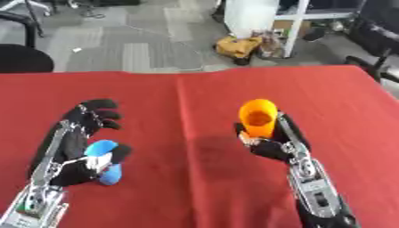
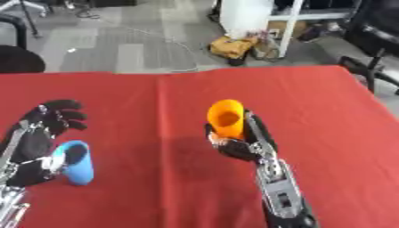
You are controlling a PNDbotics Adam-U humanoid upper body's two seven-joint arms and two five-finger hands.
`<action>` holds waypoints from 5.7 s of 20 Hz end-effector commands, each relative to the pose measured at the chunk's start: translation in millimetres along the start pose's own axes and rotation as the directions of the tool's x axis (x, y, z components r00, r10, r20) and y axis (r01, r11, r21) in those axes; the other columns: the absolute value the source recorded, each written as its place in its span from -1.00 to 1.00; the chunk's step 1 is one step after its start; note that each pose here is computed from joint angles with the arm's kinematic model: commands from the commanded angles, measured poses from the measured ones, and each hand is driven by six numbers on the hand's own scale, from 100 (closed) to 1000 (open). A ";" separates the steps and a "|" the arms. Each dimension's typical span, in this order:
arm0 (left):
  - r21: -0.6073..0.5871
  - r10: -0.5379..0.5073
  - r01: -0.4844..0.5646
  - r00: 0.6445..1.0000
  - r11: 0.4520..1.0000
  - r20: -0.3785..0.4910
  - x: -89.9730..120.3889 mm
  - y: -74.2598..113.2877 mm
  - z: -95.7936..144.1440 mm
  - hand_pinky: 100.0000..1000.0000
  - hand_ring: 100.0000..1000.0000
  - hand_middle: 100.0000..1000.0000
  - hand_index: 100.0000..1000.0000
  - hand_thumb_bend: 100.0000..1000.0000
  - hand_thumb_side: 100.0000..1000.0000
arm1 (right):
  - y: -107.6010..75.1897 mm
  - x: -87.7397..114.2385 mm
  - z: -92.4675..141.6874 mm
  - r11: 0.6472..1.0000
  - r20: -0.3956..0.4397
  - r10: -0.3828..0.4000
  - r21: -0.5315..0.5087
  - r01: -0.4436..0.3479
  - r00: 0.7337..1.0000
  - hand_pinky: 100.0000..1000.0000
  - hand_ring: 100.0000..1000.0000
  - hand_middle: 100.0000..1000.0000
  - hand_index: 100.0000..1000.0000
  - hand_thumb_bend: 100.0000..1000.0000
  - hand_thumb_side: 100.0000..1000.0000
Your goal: Pour the contents of one cup into another cup.
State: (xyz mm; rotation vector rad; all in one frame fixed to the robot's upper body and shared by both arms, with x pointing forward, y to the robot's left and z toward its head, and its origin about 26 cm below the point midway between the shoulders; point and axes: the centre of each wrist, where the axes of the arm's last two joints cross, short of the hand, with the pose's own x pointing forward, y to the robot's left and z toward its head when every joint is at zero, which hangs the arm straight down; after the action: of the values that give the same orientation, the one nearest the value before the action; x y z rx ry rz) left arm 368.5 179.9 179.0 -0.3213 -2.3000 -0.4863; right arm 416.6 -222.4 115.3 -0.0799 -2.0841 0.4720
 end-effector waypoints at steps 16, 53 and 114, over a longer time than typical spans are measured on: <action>0.002 0.006 -0.006 1.000 1.000 0.021 26.8 1.2 19.6 0.20 0.26 0.28 0.49 0.11 -0.43 | 2.5 -3.5 -1.9 0.988 0.105 0.045 0.141 -0.059 0.993 1.00 0.95 0.23 0.89 0.33 -0.61; 0.384 -0.046 0.068 0.997 0.921 -0.065 19.2 33.8 62.1 0.17 0.25 0.26 0.40 -0.33 -0.29 | -87.9 49.8 14.9 0.875 0.140 -0.010 -0.479 0.077 0.990 0.73 0.66 -0.03 0.63 -0.50 -0.58; 0.352 -0.027 0.079 0.988 0.933 -0.150 3.7 25.8 77.6 0.15 0.17 0.20 0.40 -0.43 -0.27 | -84.9 45.5 21.2 0.886 0.124 -0.047 -0.453 0.099 0.991 0.68 0.55 -0.12 0.61 -0.61 -0.60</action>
State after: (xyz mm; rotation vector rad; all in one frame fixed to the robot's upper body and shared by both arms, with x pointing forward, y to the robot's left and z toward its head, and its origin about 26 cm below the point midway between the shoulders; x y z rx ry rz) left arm 327.6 237.5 133.3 -0.0424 -2.1878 -0.0914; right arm 387.1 -292.5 161.6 -0.2462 -2.2246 -0.0894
